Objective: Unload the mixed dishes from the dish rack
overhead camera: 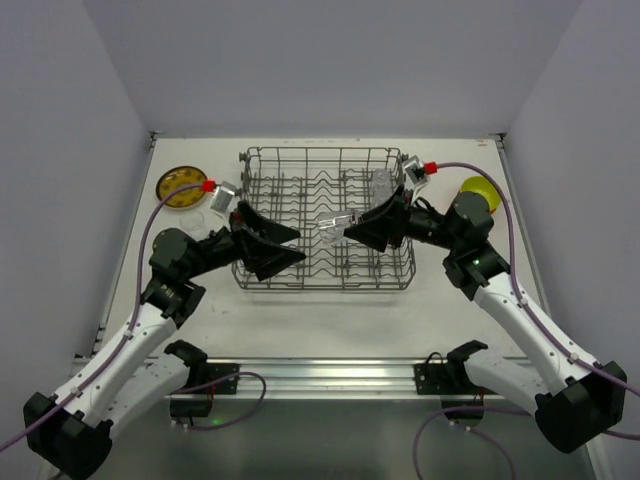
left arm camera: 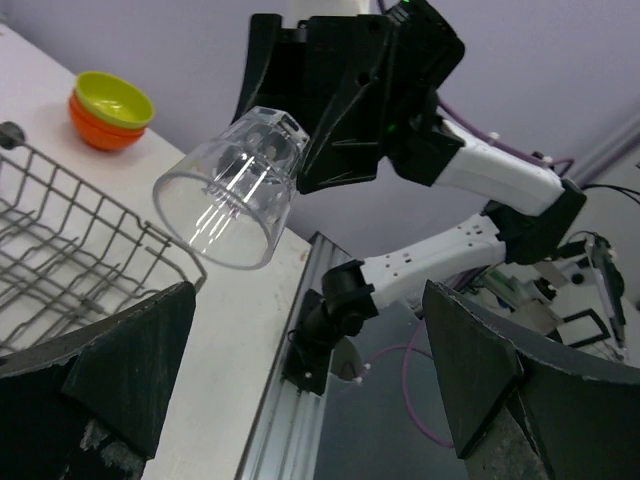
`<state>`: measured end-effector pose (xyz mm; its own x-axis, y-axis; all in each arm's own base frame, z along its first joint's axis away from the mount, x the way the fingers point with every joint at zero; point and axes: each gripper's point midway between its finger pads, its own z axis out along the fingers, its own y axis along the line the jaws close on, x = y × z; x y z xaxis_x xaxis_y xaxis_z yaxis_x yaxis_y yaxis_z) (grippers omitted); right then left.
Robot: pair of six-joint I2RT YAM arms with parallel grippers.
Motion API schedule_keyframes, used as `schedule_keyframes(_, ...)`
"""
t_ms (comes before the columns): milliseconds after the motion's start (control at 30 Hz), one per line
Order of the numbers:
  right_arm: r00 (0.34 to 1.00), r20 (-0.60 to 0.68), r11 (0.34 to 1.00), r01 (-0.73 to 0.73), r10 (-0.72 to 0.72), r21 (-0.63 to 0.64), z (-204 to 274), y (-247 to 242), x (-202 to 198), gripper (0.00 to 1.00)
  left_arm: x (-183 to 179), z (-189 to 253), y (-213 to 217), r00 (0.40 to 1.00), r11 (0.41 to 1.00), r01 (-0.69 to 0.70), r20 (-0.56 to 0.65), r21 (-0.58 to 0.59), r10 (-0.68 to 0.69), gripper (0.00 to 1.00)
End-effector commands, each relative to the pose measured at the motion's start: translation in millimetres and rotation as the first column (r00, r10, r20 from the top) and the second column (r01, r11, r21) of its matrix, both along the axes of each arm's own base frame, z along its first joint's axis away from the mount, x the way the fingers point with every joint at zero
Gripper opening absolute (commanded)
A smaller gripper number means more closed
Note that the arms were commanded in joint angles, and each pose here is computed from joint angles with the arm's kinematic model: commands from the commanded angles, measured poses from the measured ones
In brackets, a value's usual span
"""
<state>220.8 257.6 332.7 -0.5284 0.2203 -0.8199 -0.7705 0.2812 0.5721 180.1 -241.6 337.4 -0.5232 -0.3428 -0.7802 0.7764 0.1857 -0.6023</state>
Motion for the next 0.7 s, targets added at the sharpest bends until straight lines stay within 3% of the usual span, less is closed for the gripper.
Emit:
schedule_keyframes(0, 0.977, 0.131, 0.974, -0.188, 0.171, 0.125, 38.7, 8.6, -30.5, 0.36, -11.2, 41.3, -15.7, 0.996, 0.992, 0.066, 0.068, -0.109, -0.059, 1.00)
schedule_keyframes(133, 0.962, 0.161, 0.961, -0.244, 0.222, 0.132, 40.6, 13.6, -38.5, 0.36, -19.1, 45.4, -36.9, 0.991, 0.984, 0.130, 0.061, -0.126, -0.123, 0.96)
schedule_keyframes(267, 0.956, 0.170, 0.956, -0.262, 0.239, 0.129, 39.7, 16.5, -40.7, 0.36, -23.2, 53.6, -45.5, 0.986, 0.977, 0.155, 0.079, -0.144, -0.144, 0.83)
schedule_keyframes(367, 0.951, 0.180, 0.952, -0.276, 0.251, 0.134, 40.1, 17.2, -43.1, 0.36, -26.8, 59.6, -47.7, 0.983, 0.973, 0.166, 0.102, -0.161, -0.151, 0.64)
schedule_keyframes(400, 0.954, 0.172, 0.953, -0.271, 0.246, 0.138, 38.5, 17.7, -42.0, 0.36, -28.9, 61.3, -48.2, 0.982, 0.971, 0.172, 0.110, -0.168, -0.155, 0.46)
schedule_keyframes(467, 0.953, 0.180, 0.952, -0.271, 0.244, 0.141, 38.1, 17.9, -41.4, 0.36, -31.1, 64.3, -47.9, 0.980, 0.969, 0.177, 0.122, -0.173, -0.157, 0.30)
schedule_keyframes(500, 0.955, 0.172, 0.953, -0.267, 0.242, 0.142, 36.4, 18.0, -40.1, 0.36, -32.5, 64.9, -47.8, 0.980, 0.968, 0.179, 0.124, -0.175, -0.158, 0.13)
schedule_keyframes(533, 0.951, 0.182, 0.950, -0.278, 0.251, 0.143, 37.7, 18.4, -41.8, 0.36, -32.7, 65.8, -46.7, 0.980, 0.969, 0.174, 0.129, -0.177, -0.153, 0.05)
schedule_keyframes(600, 0.948, 0.184, 0.944, -0.289, 0.260, 0.156, 39.6, 18.7, -43.2, 0.37, -32.9, 66.0, -45.7, 0.980, 0.970, 0.168, 0.135, -0.176, -0.145, 0.00)
schedule_keyframes(667, 0.945, 0.191, 0.942, -0.297, 0.266, 0.154, 37.8, 18.3, -45.0, 0.49, -28.4, 62.6, -45.5, 0.986, 0.977, 0.141, 0.112, -0.162, -0.124, 0.00)
